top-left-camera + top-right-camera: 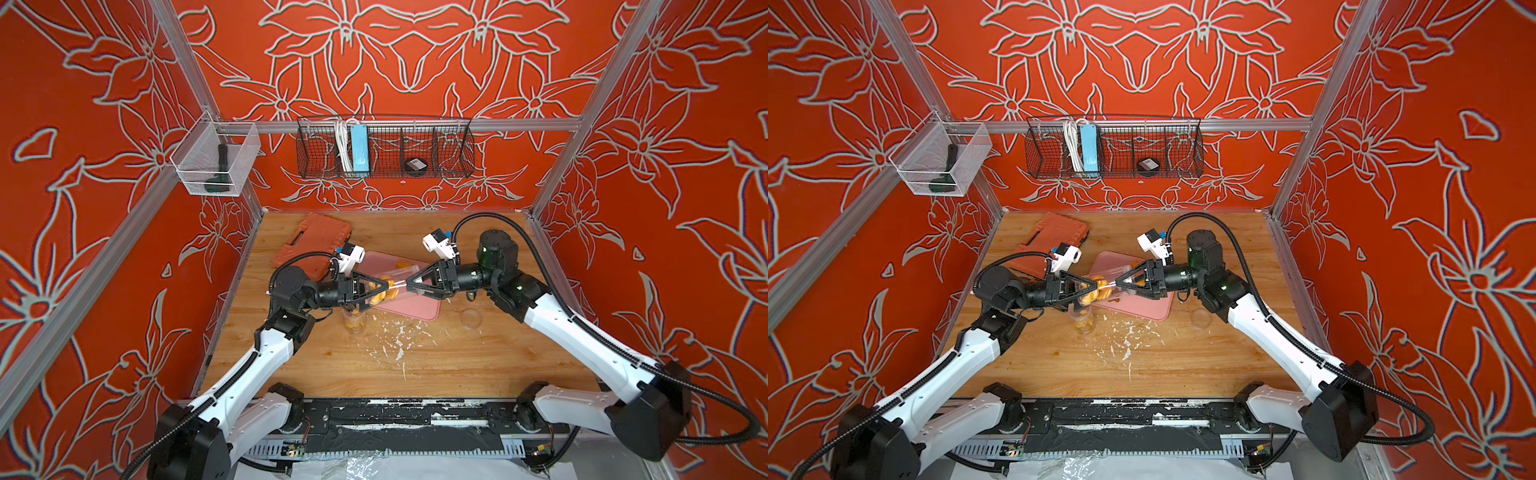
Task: Pour the cookies out of the jar
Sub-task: Pick up the jar from the center of the board.
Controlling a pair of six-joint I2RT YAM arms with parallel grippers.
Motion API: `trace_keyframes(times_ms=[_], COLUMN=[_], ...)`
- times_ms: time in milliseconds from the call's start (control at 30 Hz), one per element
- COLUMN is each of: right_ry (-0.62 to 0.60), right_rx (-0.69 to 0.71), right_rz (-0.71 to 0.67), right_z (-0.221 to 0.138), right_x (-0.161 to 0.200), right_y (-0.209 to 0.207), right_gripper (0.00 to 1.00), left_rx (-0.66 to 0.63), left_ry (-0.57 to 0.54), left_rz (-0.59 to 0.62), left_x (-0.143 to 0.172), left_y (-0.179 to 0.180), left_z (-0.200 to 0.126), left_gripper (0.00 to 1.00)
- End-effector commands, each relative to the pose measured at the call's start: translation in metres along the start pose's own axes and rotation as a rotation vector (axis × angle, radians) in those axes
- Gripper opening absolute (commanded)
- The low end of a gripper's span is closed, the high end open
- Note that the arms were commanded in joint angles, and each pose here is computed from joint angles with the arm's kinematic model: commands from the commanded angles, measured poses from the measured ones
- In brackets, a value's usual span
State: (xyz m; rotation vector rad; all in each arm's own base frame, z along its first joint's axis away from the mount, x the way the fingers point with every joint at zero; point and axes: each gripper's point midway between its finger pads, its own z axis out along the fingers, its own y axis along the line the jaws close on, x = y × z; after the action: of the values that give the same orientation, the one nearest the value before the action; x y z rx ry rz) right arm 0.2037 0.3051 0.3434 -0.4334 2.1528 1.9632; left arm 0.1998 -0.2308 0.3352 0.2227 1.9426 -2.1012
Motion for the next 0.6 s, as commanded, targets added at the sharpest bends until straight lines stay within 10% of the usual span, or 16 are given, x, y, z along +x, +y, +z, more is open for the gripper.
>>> trace_keyframes(times_ms=[0, 567], right_ry=[-0.057, -0.036], right_rx=[0.037, 0.055], right_rz=[-0.021, 0.016], right_z=[-0.001, 0.003], right_x=[-0.006, -0.004], right_y=[-0.008, -0.022], right_gripper=[0.56, 0.73], left_rx=[0.043, 0.026], left_ry=[0.033, 0.03], left_rz=[0.069, 0.052], left_x=[0.008, 0.0], left_y=[-0.016, 0.0], left_z=[0.002, 0.004], left_gripper=[0.76, 0.56])
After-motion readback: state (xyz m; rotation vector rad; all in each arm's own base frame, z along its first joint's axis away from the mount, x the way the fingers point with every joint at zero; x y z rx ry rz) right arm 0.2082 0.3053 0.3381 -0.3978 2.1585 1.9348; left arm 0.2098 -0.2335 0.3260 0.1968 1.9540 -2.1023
